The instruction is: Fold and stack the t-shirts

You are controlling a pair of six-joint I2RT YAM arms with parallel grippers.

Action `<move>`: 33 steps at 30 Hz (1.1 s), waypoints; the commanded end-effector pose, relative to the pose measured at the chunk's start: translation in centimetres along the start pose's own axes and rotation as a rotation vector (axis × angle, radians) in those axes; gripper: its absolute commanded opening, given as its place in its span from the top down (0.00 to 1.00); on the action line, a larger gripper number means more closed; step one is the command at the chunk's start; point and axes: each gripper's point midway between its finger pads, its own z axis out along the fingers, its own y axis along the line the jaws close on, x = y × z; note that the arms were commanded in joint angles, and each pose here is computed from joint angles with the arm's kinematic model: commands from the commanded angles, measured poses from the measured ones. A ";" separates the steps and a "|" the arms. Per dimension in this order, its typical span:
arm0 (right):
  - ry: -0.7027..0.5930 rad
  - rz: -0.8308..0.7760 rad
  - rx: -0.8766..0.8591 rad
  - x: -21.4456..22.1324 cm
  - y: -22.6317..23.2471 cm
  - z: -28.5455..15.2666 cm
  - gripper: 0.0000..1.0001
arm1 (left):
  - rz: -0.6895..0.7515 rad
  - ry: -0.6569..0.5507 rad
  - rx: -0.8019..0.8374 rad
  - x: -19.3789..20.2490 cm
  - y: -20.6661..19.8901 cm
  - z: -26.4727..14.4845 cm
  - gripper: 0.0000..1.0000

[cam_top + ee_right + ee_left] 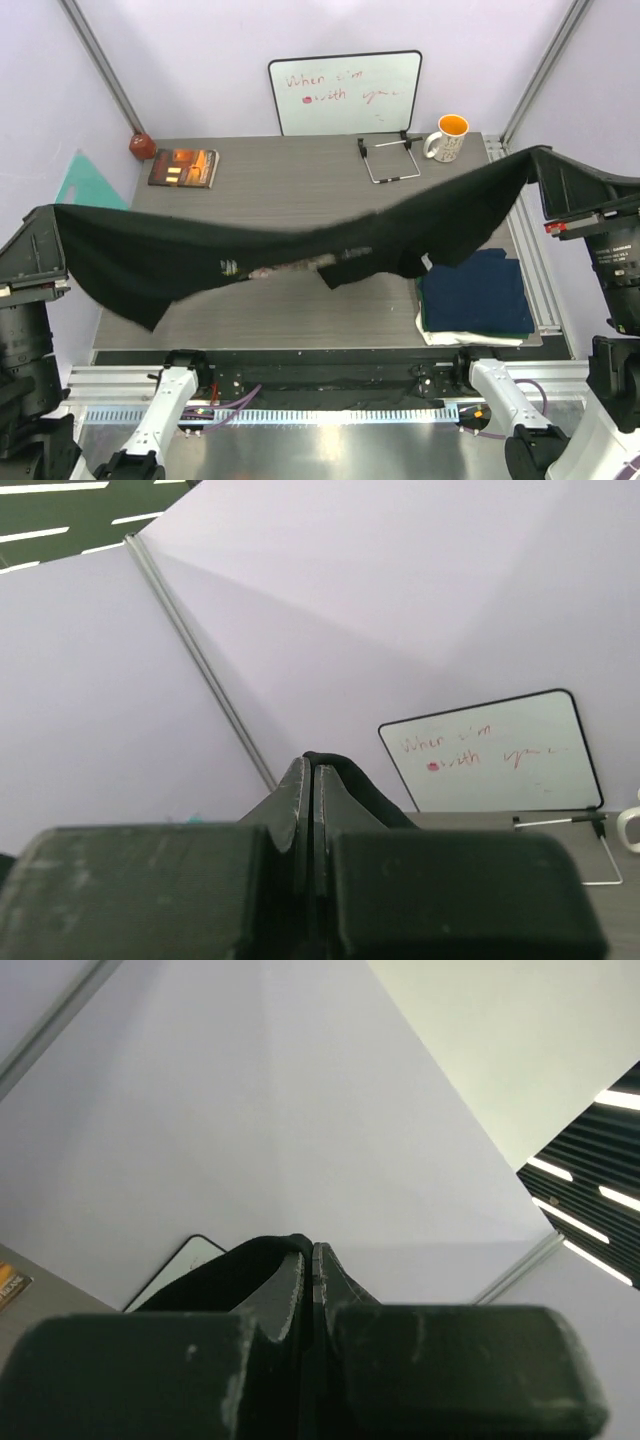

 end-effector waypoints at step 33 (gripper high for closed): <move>0.561 0.112 0.458 26.3 -24.5 12.8 0.99 | 0.347 0.412 -0.671 23.5 25.0 15.9 1.00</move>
